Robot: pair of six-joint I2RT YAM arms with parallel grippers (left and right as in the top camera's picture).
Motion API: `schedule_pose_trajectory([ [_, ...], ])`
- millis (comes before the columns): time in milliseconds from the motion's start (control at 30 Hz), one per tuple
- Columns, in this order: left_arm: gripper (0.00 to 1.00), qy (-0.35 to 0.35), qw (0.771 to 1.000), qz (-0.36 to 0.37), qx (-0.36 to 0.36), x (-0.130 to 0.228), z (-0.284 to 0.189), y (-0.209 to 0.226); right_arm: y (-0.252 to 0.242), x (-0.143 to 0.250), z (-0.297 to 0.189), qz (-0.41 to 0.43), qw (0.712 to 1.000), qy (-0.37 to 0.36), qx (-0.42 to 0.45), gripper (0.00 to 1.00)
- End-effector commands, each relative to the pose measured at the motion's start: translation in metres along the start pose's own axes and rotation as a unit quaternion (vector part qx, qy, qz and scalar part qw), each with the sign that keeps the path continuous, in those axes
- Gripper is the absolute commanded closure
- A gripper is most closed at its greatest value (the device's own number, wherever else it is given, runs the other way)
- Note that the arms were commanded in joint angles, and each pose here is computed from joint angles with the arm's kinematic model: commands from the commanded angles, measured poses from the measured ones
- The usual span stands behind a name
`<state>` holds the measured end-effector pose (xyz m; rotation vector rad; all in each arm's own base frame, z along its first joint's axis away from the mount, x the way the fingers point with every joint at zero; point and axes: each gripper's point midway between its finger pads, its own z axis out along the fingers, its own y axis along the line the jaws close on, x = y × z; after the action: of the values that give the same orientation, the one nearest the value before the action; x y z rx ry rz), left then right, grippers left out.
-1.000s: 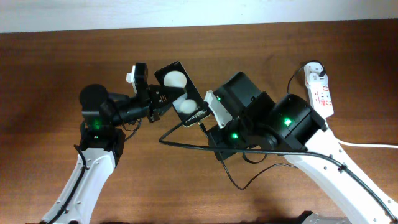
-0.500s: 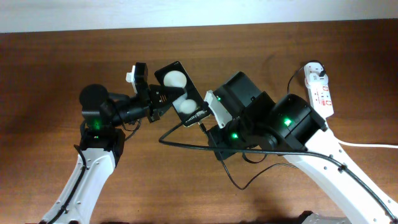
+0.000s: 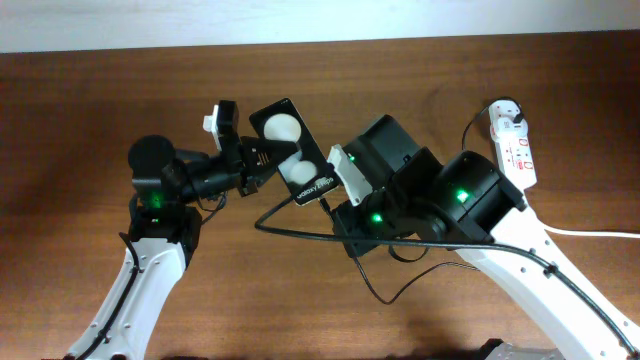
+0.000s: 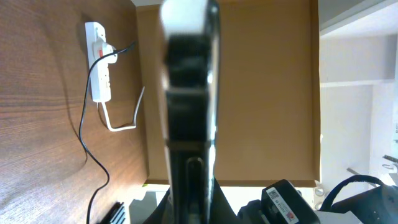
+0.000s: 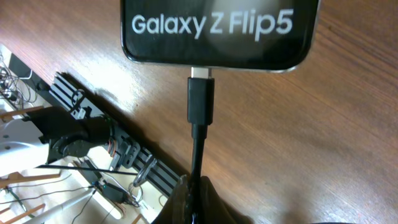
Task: Plug charger to phone and switch on socket
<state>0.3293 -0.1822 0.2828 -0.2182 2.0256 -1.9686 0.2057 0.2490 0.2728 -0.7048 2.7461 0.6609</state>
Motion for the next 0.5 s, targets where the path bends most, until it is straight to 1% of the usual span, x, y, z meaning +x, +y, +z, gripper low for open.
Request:
schedule_pose_trajectory([
  [0, 1.00, 0.021, 0.999, 0.029, 0.009, 0.007, -0.001, -0.011, 0.004, -0.005, 0.003, -0.001, 1.000, -0.007, -0.010, 0.96],
  [67, 1.00, 0.028, 0.999, 0.034, 0.012, 0.009, -0.001, -0.012, 0.005, -0.008, 0.003, -0.003, 1.000, -0.013, -0.011, 0.96],
  [300, 1.00, 0.075, 0.992, 0.090, 0.050, 0.027, -0.004, -0.040, 0.000, -0.021, 0.002, -0.009, 0.999, -0.042, 0.007, 0.96],
  [467, 1.00, 0.112, 0.988, 0.098, 0.051, 0.039, -0.007, -0.040, 0.003, -0.031, 0.001, -0.015, 0.998, -0.061, 0.001, 0.96],
])
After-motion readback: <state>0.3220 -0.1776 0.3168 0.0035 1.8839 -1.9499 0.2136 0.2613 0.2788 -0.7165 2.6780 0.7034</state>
